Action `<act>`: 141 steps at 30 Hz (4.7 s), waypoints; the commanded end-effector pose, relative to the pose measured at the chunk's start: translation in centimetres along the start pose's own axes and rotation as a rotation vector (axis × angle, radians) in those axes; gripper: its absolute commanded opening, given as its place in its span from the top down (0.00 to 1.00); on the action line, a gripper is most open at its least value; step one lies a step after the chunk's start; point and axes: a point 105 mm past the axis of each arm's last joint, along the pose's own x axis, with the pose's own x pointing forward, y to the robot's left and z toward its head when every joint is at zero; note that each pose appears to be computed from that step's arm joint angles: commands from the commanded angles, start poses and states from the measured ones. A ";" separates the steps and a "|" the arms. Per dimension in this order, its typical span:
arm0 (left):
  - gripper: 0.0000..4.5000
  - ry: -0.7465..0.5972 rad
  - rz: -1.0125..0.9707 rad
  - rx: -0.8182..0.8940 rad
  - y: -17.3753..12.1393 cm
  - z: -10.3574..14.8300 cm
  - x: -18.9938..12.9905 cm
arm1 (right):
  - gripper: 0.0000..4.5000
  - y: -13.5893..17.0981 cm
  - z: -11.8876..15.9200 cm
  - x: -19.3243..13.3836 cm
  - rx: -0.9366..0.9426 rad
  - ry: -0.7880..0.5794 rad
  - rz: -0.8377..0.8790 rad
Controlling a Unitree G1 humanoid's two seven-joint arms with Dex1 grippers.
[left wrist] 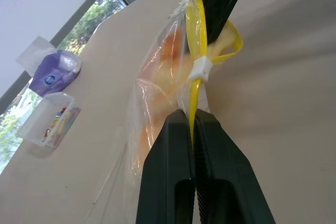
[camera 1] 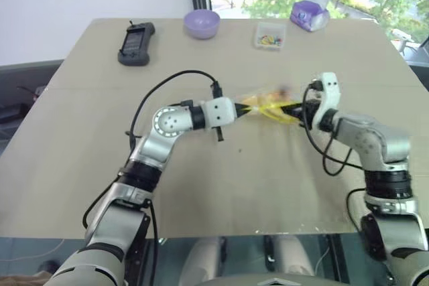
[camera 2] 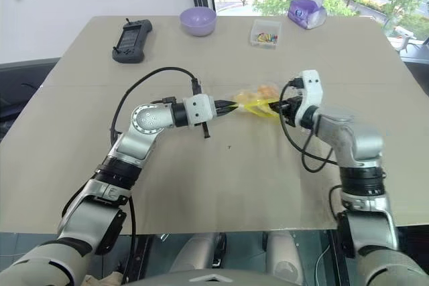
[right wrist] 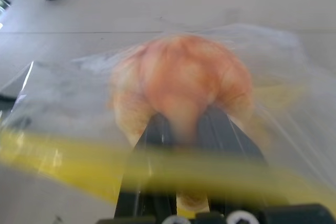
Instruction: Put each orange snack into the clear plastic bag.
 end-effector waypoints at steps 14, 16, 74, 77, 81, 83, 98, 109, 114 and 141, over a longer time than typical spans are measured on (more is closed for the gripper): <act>1.00 -0.002 0.248 -0.282 4.9 -0.9 -1.4 | 0.27 0.9 4.6 -5.4 -0.469 -0.246 -0.034; 1.00 -0.004 0.253 -0.294 5.2 -0.9 -1.4 | 0.27 1.3 4.4 -6.2 -0.539 -0.244 -0.013; 1.00 -0.080 0.113 -0.127 0.8 -0.9 -2.0 | 0.79 -2.4 -4.4 -8.9 -1.054 0.009 -0.116; 1.00 -0.073 0.086 -0.149 0.7 -1.1 -2.0 | 0.61 -1.6 -3.2 -10.4 -1.070 0.008 -0.116; 1.00 -0.089 0.047 -0.177 1.0 -0.8 -1.7 | 0.61 1.9 -0.8 -10.2 -1.081 -0.079 -0.021; 1.00 -0.104 0.047 -0.190 1.5 -0.3 -1.4 | 0.61 3.6 0.3 -9.3 -1.097 -0.125 0.025; 1.00 -0.140 0.022 -0.203 2.1 1.4 -0.4 | 0.61 8.8 3.1 -0.5 -1.359 -0.203 0.141; 1.00 -0.122 0.036 -0.209 2.4 1.0 -0.6 | 0.61 9.5 3.6 -1.2 -1.395 -0.226 0.139; 1.00 -0.114 0.036 -0.208 2.4 0.9 -0.7 | 0.61 9.5 3.8 -1.4 -1.399 -0.225 0.132; 1.00 -0.124 0.059 -0.208 2.9 0.8 -1.4 | 0.99 7.0 3.1 -2.4 -1.382 -0.159 0.071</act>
